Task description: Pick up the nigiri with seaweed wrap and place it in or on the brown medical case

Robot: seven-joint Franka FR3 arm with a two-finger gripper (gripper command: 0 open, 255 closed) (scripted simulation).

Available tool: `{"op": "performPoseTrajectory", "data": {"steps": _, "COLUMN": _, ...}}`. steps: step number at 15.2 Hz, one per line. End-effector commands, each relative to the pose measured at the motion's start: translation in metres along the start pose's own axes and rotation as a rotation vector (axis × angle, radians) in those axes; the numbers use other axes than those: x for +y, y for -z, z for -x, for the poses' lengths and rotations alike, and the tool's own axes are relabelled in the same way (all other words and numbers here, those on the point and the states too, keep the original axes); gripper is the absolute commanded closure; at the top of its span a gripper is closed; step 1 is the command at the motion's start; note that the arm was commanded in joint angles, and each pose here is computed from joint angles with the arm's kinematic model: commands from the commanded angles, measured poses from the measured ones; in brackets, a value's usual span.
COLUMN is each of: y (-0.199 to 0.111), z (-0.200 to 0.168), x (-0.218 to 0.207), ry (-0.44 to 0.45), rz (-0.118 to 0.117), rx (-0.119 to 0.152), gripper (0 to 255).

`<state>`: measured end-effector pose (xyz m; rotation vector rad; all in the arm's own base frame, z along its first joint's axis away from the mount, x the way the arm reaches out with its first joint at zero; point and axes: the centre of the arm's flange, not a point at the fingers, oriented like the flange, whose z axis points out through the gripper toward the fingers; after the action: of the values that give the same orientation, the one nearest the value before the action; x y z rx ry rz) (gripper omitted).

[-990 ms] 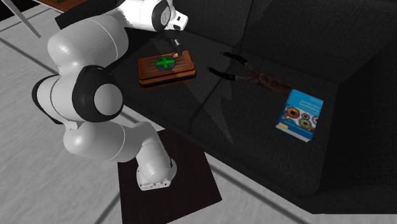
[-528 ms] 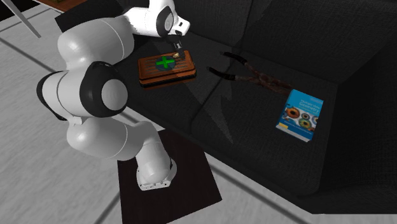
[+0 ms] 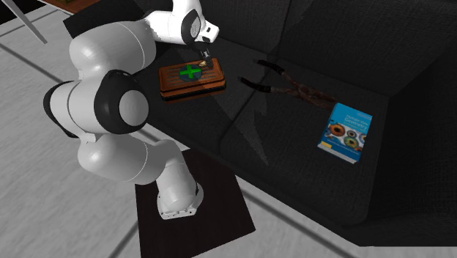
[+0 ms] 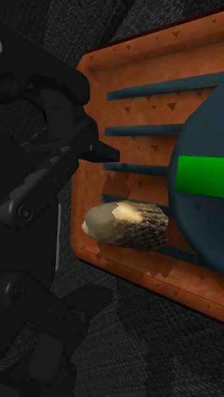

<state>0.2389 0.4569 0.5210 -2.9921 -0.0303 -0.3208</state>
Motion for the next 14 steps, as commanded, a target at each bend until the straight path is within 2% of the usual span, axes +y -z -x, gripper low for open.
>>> {"op": "performPoseTrajectory", "data": {"steps": 1, "y": 0.000, "z": 0.000, "x": 0.000, "ry": 0.000, "rz": 0.000, "rx": 0.000, "gripper": 0}}
{"op": "performPoseTrajectory", "data": {"steps": 2, "y": 0.000, "z": 0.000, "x": 0.000, "ry": 0.000, "rz": 0.000, "rx": 0.000, "gripper": 255}}
{"op": "performPoseTrajectory", "data": {"steps": 11, "y": 0.000, "z": 0.000, "x": 0.000, "ry": 0.000, "rz": 0.000, "rx": 0.000, "gripper": 255}}
{"op": "performPoseTrajectory", "data": {"steps": 14, "y": 0.015, "z": -0.003, "x": -0.002, "ry": 0.000, "rz": 0.000, "rx": 0.000, "gripper": 255}}
